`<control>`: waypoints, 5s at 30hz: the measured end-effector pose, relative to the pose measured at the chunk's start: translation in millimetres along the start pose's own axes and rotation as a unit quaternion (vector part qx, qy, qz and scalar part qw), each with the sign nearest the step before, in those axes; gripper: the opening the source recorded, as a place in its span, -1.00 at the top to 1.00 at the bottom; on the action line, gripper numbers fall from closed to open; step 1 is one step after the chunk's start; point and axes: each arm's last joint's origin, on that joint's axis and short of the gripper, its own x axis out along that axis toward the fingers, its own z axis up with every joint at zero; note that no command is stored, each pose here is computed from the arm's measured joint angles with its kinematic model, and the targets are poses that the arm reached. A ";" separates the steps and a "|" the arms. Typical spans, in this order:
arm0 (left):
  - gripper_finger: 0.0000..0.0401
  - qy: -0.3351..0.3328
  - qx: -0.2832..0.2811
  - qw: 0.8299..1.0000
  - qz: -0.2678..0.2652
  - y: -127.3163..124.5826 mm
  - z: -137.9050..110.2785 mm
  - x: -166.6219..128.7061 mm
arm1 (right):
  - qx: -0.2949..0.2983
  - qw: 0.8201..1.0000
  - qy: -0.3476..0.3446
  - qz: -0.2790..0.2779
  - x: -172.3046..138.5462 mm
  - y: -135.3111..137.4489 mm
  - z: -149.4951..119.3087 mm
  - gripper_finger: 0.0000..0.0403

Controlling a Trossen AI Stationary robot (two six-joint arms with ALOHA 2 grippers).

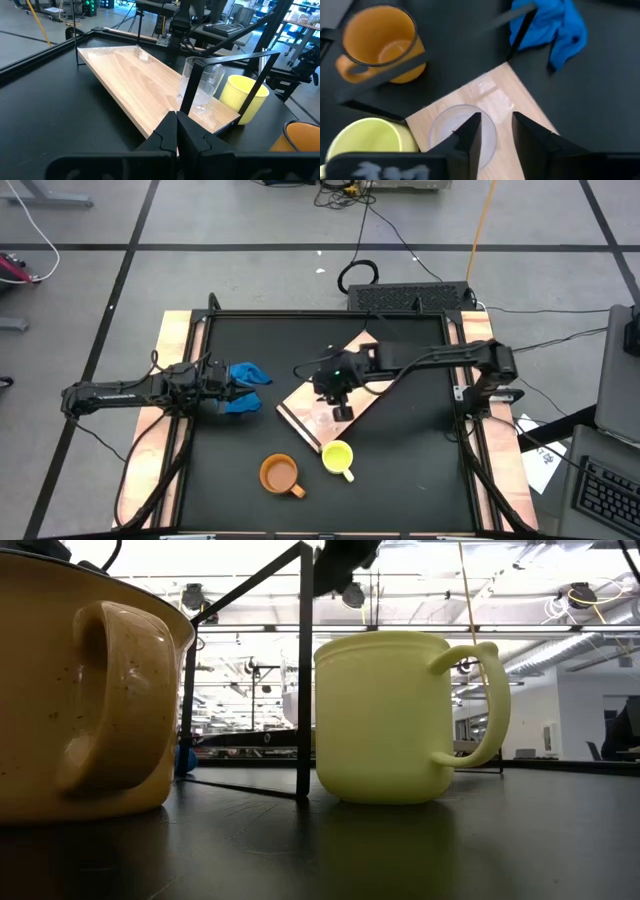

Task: Stack small to large cups/mugs on shelf
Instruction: Put the yellow mug on the shelf

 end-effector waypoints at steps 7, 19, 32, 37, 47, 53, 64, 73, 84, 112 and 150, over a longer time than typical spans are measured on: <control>0.98 0.000 0.000 1.000 0.000 0.0 0.1 0.0 | -0.034 0.999 -0.039 -0.002 -45.4 11.3 4.7 0.96; 0.98 0.000 0.000 1.000 0.000 0.0 0.1 0.0 | -0.047 0.997 -0.050 -0.045 -88.4 44.3 -9.7 1.00; 0.98 -0.004 0.000 1.000 -0.001 -0.1 0.8 0.0 | -0.008 0.985 -0.161 -0.053 -112.3 86.9 -94.7 1.00; 0.98 -0.009 0.001 1.000 -0.002 -0.3 1.7 0.0 | 0.015 0.977 -0.206 -0.043 -112.4 89.9 -132.3 1.00; 0.98 -0.022 0.006 1.000 -0.002 -0.7 4.1 -0.1 | 0.036 0.963 -0.268 -0.006 -74.8 102.7 -191.6 1.00; 0.98 -0.033 0.007 0.999 0.003 -0.7 6.2 -0.2 | 0.013 0.954 -0.299 0.007 -54.4 110.1 -216.8 1.00; 0.98 -0.039 0.012 0.999 0.002 -0.9 7.2 -0.3 | 0.031 0.931 -0.365 0.001 -41.7 106.5 -257.9 1.00; 0.98 -0.063 -0.004 0.998 -0.004 -1.9 11.9 -0.7 | 0.038 0.918 -0.394 0.005 -38.3 105.3 -274.0 1.00; 0.98 -0.108 0.009 0.990 -0.088 -13.9 22.3 0.3 | 0.050 0.913 -0.405 0.013 -39.9 105.0 -274.4 1.00; 0.86 -0.138 0.026 0.968 -0.209 -70.3 40.9 34.6 | 0.050 0.913 -0.405 0.013 -39.9 105.0 -274.5 1.00; 0.86 0.131 0.116 0.979 -0.108 -207.1 158.0 193.9 | 0.044 0.923 -0.383 0.010 -36.4 105.1 -277.7 1.00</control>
